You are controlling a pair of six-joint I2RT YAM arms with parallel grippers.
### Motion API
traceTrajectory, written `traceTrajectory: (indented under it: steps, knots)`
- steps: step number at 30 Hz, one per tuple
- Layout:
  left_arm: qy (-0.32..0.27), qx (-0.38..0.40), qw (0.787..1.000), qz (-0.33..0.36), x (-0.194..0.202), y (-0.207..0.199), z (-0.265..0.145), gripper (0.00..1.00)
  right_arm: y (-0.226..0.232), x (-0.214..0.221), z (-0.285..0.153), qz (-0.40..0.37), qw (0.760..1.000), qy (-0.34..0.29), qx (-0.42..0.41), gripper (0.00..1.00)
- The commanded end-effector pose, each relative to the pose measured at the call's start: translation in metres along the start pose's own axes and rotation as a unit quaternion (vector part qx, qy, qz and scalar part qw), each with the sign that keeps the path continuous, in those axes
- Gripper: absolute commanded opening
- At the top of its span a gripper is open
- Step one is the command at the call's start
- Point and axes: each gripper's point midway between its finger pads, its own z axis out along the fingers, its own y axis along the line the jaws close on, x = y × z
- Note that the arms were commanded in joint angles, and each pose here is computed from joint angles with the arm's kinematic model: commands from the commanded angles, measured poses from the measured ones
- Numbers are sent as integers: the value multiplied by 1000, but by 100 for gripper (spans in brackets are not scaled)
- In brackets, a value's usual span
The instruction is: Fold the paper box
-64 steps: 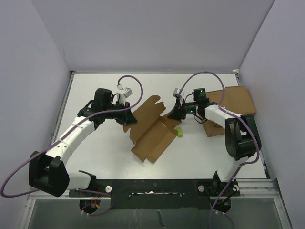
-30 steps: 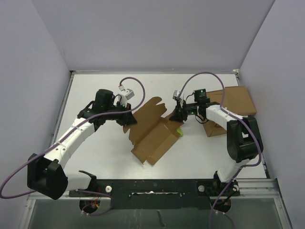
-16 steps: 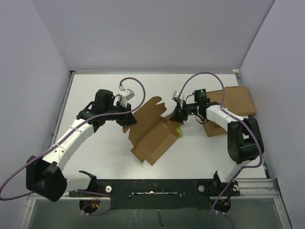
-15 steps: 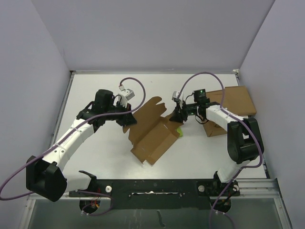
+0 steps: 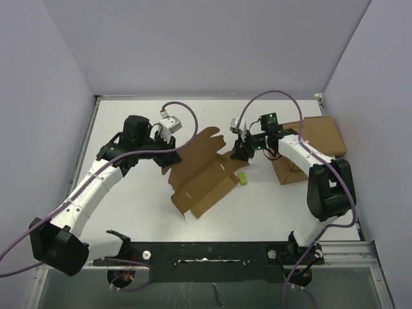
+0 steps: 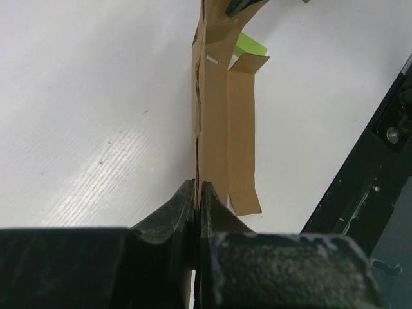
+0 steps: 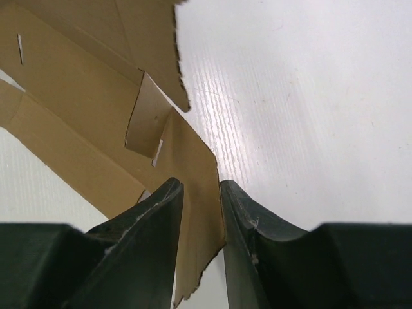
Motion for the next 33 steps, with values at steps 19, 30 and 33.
traceTrajectory:
  steps: [19, 30, 33]
  knots:
    - [-40, -1, 994, 101, -68, -14, -35, 0, -31, -39, 1, -24, 991, -51, 117, 0]
    - [10, -57, 995, 80, -47, 18, -25, 0, -47, -56, 20, -34, 973, -62, 218, 0]
    - [10, -101, 991, 87, -50, 37, -31, 0, -47, -53, 20, -22, 974, -62, 215, 0]
